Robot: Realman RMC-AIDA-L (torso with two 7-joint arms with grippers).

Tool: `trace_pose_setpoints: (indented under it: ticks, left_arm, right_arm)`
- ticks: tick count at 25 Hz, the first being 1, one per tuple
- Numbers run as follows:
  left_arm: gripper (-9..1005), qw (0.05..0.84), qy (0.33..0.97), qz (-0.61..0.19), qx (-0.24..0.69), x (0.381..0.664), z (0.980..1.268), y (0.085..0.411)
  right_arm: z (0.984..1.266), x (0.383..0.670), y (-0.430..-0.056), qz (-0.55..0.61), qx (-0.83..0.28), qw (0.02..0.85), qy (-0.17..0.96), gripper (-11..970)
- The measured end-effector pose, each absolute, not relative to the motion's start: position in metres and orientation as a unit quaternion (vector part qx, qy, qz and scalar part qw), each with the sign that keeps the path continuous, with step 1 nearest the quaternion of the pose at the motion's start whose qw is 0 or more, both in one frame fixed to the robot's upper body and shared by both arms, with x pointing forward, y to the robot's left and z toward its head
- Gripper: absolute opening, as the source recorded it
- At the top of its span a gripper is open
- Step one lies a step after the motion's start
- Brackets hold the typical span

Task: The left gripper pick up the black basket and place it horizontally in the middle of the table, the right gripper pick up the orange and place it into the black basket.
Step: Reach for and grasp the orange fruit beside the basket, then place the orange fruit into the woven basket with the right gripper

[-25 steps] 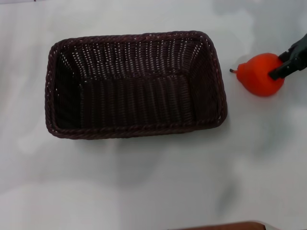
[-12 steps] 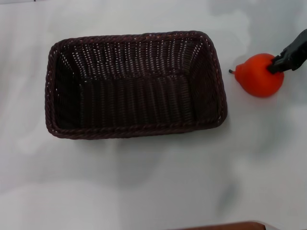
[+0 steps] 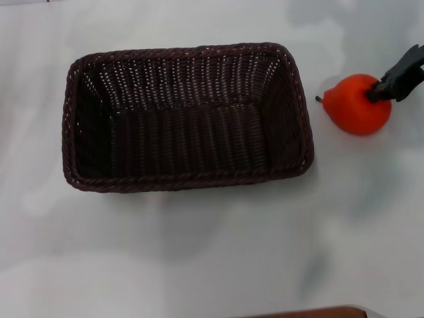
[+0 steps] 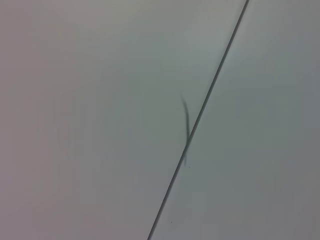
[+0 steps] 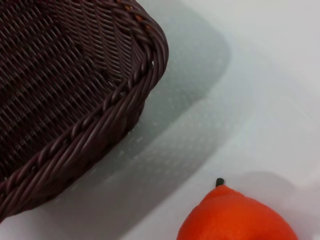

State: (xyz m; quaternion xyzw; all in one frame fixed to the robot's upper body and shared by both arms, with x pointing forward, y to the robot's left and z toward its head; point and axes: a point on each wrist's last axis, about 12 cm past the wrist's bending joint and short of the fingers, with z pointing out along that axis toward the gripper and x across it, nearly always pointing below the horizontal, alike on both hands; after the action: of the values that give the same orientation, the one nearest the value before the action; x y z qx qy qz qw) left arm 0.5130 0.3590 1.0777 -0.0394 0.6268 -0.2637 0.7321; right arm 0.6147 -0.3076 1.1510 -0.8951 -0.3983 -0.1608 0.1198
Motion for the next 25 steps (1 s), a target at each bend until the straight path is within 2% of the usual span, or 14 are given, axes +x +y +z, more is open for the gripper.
trace_pose_setpoints:
  ticks: [2, 10, 25]
  left_arm:
    - [824, 0.732, 0.627, -0.264, -0.04, 0.512, 1.077, 0.359]
    - [823, 0.73, 0.629, -0.264, -0.043, 0.51, 1.075, 0.36]
    - [824, 0.735, 0.625, -0.259, -0.054, 0.506, 1.075, 0.365]
  right_arm:
    - [1.15, 0.615, -0.306, -0.164, -0.893, 0.122, -0.401, 54]
    - [1.153, 0.616, -0.305, -0.186, -0.889, 0.134, -0.397, 51]
    - [1.192, 0.624, -0.316, -0.374, -0.832, 0.252, -0.323, 50]
